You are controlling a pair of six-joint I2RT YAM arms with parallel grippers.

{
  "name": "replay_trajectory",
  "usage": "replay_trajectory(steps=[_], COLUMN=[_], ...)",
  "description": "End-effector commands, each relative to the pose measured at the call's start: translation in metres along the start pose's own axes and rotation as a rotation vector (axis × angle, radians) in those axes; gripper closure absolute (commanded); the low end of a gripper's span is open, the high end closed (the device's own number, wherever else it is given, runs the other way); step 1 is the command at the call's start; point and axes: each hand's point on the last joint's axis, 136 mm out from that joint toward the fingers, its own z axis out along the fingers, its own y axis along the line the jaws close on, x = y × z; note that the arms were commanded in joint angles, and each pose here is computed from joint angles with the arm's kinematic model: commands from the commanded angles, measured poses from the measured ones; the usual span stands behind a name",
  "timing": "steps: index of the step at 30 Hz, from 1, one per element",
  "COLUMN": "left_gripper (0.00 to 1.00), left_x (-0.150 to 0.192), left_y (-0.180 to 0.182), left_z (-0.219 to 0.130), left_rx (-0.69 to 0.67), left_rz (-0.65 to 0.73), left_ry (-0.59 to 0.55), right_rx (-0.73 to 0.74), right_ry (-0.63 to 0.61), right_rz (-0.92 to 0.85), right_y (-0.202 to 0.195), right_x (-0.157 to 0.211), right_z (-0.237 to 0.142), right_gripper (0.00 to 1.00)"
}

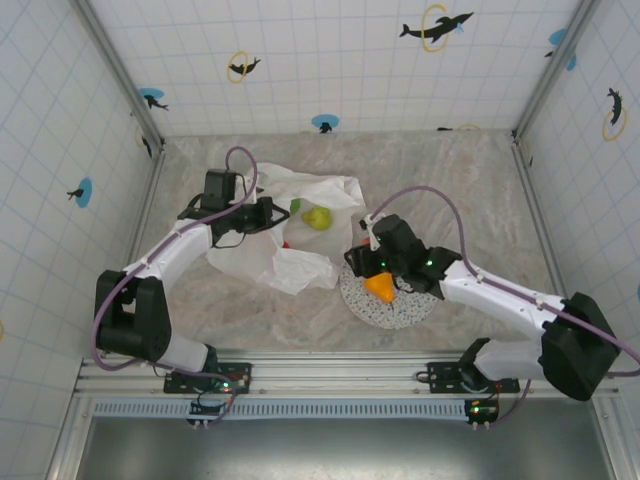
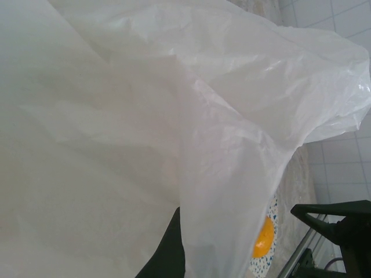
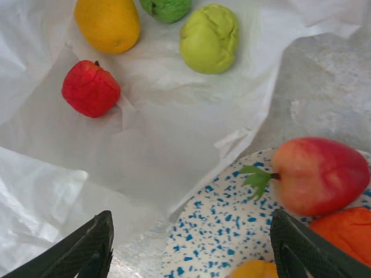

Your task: Place the fruits into the plastic bag

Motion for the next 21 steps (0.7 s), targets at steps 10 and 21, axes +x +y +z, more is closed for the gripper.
replay_trajectory(steps=[10, 21], left_gripper=[1.0, 1.0], left_x=[-0.004, -0.002], left_y=[-0.003, 0.0], left_z=[-0.001, 0.001], left_rx=[0.015, 0.006], left_rz=[0.023, 0.024], left_ry=[-0.003, 0.008], right_rx=[-0.103, -0.158], right_ry=[-0.112, -0.043], right_rz=[0.188, 0.186], right_y=[-0.042, -0.041], right_x=[-0.046, -0.054], right_z=[0.046, 0.106], right_gripper=[0.41, 0.44])
